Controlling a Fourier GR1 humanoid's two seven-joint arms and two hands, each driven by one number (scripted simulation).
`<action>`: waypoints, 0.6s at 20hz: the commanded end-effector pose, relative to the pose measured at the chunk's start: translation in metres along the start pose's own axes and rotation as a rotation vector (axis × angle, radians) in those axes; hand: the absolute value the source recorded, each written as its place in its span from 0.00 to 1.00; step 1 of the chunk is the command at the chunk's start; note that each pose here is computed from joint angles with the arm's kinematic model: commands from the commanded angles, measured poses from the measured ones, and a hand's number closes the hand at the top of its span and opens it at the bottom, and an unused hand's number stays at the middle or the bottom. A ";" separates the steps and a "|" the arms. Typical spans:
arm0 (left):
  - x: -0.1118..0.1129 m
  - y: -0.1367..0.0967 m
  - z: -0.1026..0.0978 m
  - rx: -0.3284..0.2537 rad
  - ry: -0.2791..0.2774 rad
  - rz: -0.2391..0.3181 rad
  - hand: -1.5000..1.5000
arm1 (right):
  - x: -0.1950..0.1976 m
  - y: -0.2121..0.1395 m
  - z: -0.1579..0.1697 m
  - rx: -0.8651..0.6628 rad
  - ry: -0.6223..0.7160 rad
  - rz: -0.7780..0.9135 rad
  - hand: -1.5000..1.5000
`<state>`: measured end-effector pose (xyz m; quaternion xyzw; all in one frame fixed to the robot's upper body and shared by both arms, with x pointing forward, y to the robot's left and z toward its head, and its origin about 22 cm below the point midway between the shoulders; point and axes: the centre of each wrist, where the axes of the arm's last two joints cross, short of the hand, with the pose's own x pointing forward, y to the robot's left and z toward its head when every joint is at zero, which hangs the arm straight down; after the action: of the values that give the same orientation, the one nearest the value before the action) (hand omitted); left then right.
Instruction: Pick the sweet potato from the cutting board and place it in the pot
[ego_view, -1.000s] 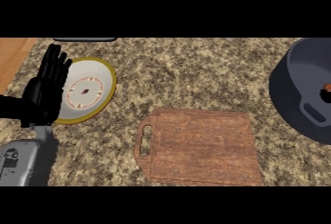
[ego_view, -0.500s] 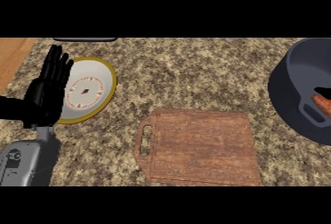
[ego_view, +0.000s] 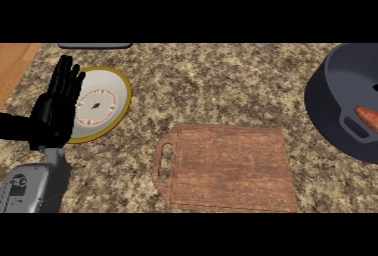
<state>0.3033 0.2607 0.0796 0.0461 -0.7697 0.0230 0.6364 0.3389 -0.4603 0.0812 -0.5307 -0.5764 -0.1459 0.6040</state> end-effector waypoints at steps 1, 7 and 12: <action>0.005 0.006 0.003 -0.001 0.010 -0.009 0.50 | -0.012 -0.019 0.001 -0.078 0.000 -0.121 0.00; 0.017 0.025 -0.001 -0.005 0.012 0.004 0.50 | -0.051 -0.076 -0.005 -0.169 -0.032 -0.198 0.00; -0.008 0.006 0.002 0.006 0.003 -0.002 0.50 | -0.083 -0.120 0.011 -0.186 -0.046 -0.179 0.00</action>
<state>0.3040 0.2679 0.0732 0.0516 -0.7702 0.0243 0.6352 0.2502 -0.5213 0.0698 -0.5248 -0.6187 -0.2378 0.5340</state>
